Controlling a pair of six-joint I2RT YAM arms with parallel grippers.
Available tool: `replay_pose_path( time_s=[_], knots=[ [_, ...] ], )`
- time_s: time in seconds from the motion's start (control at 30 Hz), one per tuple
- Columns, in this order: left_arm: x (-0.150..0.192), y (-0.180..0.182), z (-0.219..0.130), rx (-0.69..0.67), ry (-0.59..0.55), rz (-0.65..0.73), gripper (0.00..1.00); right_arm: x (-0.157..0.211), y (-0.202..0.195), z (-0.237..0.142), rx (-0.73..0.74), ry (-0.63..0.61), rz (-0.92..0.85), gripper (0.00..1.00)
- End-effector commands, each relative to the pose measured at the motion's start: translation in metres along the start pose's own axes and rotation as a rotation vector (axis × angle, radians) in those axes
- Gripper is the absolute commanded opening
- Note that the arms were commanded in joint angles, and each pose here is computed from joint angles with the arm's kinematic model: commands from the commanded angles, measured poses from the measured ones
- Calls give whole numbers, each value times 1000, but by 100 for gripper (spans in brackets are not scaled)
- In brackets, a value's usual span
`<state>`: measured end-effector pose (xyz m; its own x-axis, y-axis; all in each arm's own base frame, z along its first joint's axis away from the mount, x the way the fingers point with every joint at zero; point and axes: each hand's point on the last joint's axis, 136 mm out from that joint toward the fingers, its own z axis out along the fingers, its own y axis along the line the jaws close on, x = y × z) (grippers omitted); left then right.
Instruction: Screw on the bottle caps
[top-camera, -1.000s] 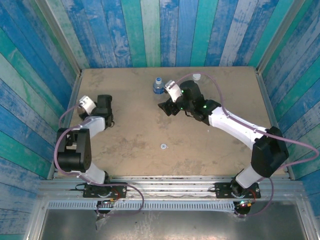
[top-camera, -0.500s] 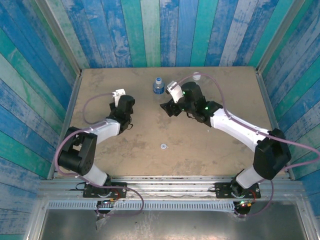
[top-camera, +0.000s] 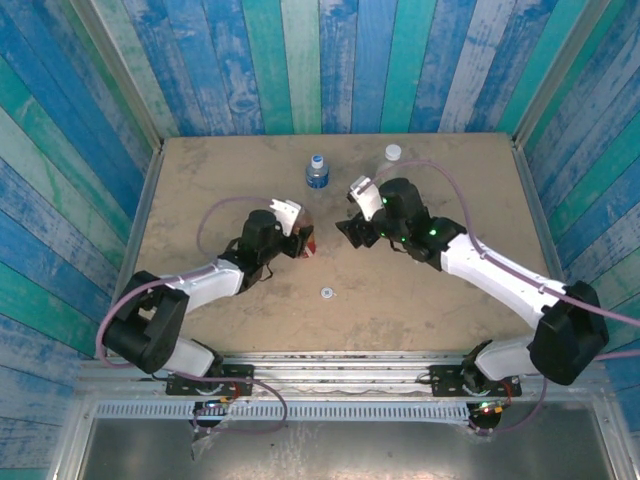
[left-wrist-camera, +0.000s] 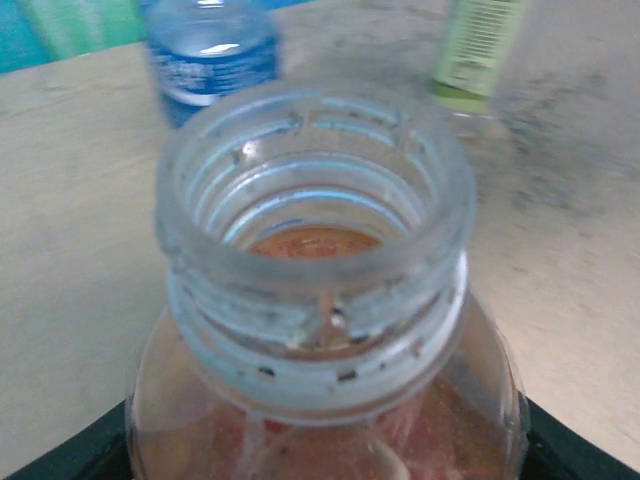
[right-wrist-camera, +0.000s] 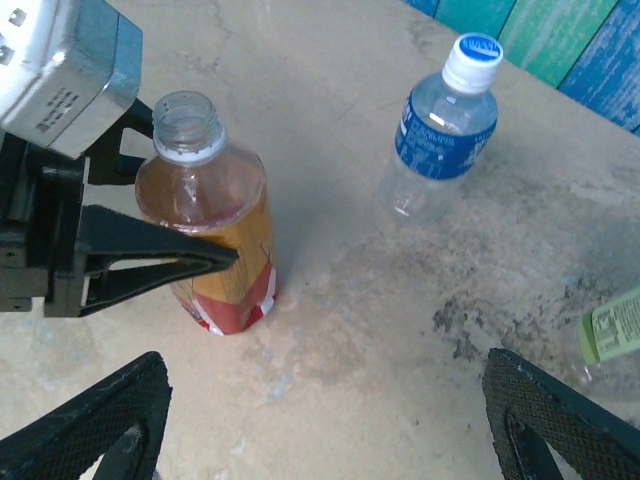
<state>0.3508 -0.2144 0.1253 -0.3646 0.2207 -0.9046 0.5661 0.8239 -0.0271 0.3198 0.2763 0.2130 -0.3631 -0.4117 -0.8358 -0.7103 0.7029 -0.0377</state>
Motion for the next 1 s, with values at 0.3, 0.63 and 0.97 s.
replay_pose_path(
  time_s=[0.3, 0.63, 0.97],
  knots=[
    [-1, -59, -10, 246, -69, 194, 60, 24, 6, -17, -20, 35, 15, 84],
    [-14, -54, -25, 201, -181, 217, 94, 24, 11, -17, -34, 37, 20, 83],
    [-16, -63, -33, 246, -251, 221, 94, 30, 14, -13, -41, 52, 34, 83]
  ],
)
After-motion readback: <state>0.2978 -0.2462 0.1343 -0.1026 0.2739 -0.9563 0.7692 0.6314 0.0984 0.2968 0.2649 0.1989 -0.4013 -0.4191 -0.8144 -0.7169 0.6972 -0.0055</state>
